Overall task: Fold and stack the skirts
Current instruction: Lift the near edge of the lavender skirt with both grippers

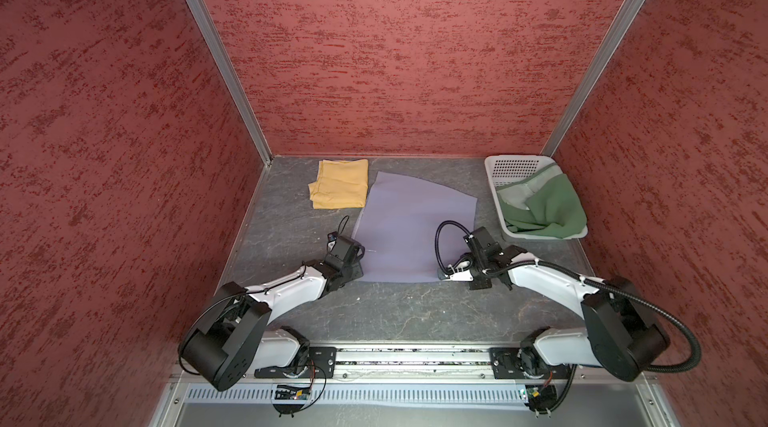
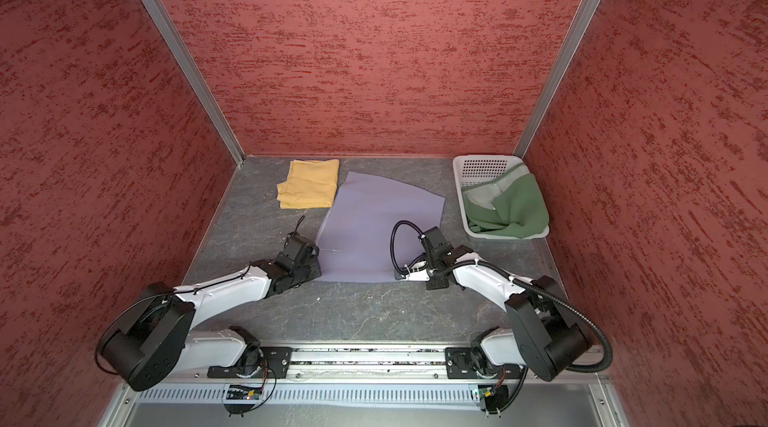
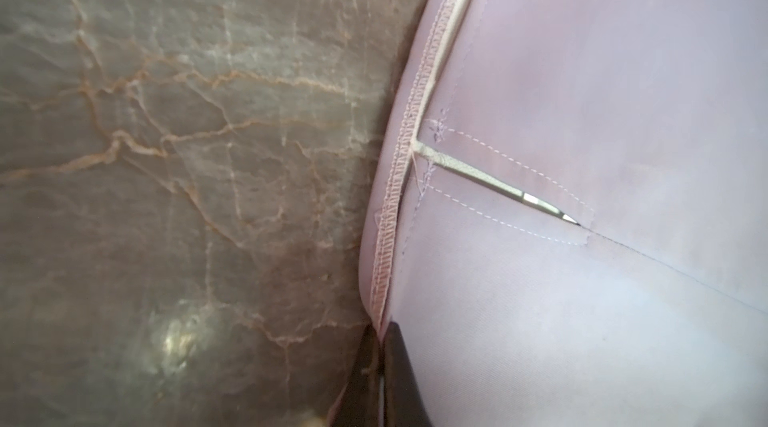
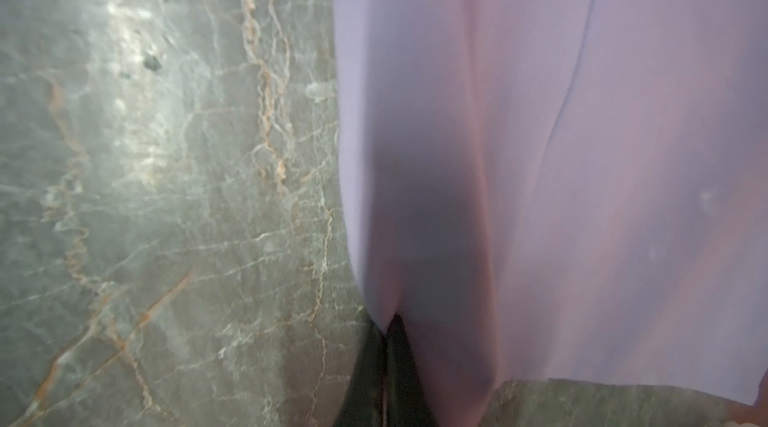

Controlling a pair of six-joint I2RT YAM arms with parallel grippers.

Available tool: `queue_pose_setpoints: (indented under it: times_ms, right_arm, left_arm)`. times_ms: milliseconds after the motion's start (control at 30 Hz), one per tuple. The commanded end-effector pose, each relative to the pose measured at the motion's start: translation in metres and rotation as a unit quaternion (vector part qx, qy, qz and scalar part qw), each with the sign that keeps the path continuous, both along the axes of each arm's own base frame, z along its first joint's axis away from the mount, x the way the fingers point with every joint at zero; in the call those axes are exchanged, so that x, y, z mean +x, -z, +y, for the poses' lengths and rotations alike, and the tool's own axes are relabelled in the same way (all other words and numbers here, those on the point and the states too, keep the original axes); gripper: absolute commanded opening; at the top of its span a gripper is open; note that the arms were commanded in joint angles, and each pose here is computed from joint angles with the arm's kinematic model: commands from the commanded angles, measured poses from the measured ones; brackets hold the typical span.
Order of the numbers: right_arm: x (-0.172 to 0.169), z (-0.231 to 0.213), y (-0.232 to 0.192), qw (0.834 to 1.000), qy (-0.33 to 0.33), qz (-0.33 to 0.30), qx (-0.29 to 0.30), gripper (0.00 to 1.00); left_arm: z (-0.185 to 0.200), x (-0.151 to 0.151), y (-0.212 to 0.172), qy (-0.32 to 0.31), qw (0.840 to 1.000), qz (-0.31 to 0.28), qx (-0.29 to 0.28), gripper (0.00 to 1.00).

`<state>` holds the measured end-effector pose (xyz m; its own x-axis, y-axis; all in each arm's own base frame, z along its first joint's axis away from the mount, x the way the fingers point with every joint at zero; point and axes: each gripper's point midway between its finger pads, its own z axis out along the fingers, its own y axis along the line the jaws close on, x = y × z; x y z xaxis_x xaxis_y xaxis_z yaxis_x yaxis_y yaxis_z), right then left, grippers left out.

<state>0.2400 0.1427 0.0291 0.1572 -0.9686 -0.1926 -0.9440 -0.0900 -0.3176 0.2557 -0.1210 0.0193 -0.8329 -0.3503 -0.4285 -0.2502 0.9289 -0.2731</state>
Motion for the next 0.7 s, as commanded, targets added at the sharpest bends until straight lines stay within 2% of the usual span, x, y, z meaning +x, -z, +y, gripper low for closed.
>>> queue_pose_setpoints:
  times_ms: [0, 167, 400, 667]
  right_arm:
    - [0.0, 0.011, -0.021, 1.0, -0.01, -0.01, 0.025, 0.0]
    - [-0.015, 0.014, -0.038, 1.0, -0.012, 0.0, 0.029, 0.0]
    - [-0.056, 0.023, -0.044, 0.997, -0.027, 0.063, 0.036, 0.0]
    - [-0.101, 0.044, -0.068, 0.986, -0.056, 0.121, 0.097, 0.0]
  left_arm:
    - [0.0, -0.006, -0.016, 0.016, 1.0, 0.006, 0.008, 0.0]
    - [0.007, 0.0, -0.056, 0.02, 0.999, -0.032, 0.02, 0.0]
    - [0.019, -0.007, -0.093, 0.008, 0.998, -0.063, 0.021, 0.0]
    - [0.036, -0.026, -0.122, -0.011, 0.996, -0.081, 0.022, 0.0]
